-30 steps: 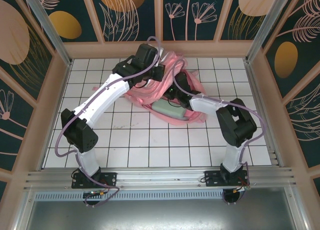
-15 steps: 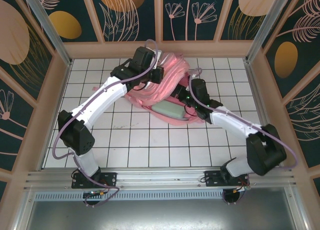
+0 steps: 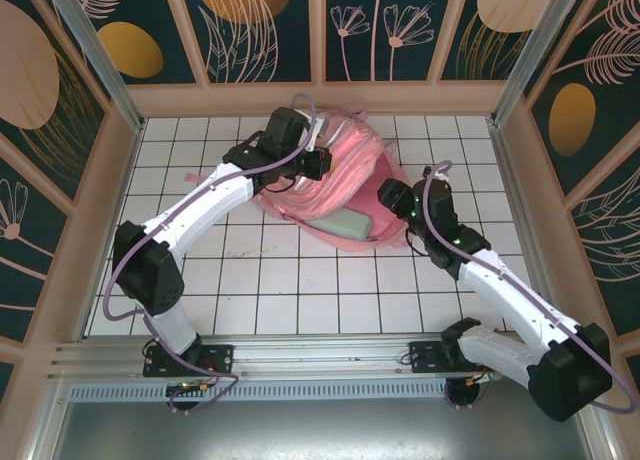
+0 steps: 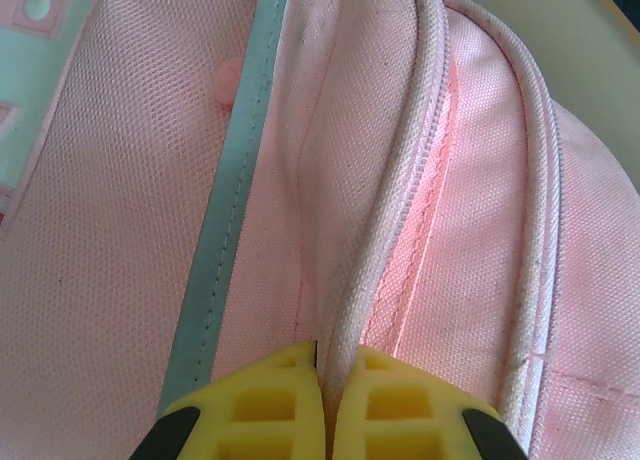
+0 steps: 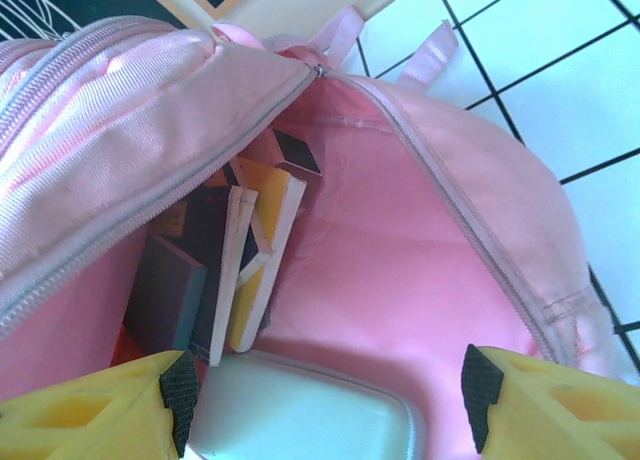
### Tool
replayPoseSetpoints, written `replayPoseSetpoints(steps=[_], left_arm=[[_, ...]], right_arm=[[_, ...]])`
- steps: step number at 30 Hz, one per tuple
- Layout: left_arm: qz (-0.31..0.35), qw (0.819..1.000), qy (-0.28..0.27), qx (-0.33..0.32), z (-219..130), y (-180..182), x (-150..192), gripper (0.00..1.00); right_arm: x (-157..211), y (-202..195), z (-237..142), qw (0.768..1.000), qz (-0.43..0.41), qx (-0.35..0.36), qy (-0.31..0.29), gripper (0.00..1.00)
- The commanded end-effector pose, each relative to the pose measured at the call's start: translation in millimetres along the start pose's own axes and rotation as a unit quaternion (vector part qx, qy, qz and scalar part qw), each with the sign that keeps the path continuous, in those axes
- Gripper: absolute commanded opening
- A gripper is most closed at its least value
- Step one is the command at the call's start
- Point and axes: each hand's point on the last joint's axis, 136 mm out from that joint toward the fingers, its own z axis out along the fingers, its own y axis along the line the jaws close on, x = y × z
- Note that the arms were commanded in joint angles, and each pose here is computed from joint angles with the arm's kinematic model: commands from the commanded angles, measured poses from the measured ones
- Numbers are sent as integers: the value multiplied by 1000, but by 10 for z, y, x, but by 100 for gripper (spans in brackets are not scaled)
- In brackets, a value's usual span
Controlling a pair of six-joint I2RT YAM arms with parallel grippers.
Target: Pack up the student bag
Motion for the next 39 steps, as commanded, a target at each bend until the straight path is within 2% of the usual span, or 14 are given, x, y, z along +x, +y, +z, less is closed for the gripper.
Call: replayPoseSetpoints(steps=[1, 5, 9, 16, 22, 27, 30, 34, 39], left_arm=[[-12, 1000, -24, 11, -162, -7, -69, 0], [-17, 1000, -7, 20, -84, -25, 126, 0], [-13, 999, 9, 33, 18, -121, 281, 0], [18, 998, 39, 40, 95, -299, 500, 0], [21, 997, 58, 54, -56, -310, 698, 0], [33, 999, 28, 18, -447, -171, 776, 0], [32, 999, 23, -12, -618, -17, 913, 0], [23, 997, 70, -35, -585, 178, 1338, 0], [5, 994, 96, -59, -611, 372, 1711, 0]], right_arm=[[-9, -159, -32, 999, -40, 37, -2, 73], [-138, -299, -25, 998, -33, 52, -7, 73], [-355, -584, 1, 996, 23, 86, -15, 73], [-423, -678, 267, 995, 43, 86, 24, 73], [-274, -734, 503, 993, 61, 82, 60, 73], [-248, -722, 564, 992, 67, 77, 68, 72], [-273, -661, 567, 994, 63, 63, 69, 68], [-207, -510, 584, 993, 61, 22, 94, 63], [-2, -485, 596, 989, 70, -3, 128, 49]])
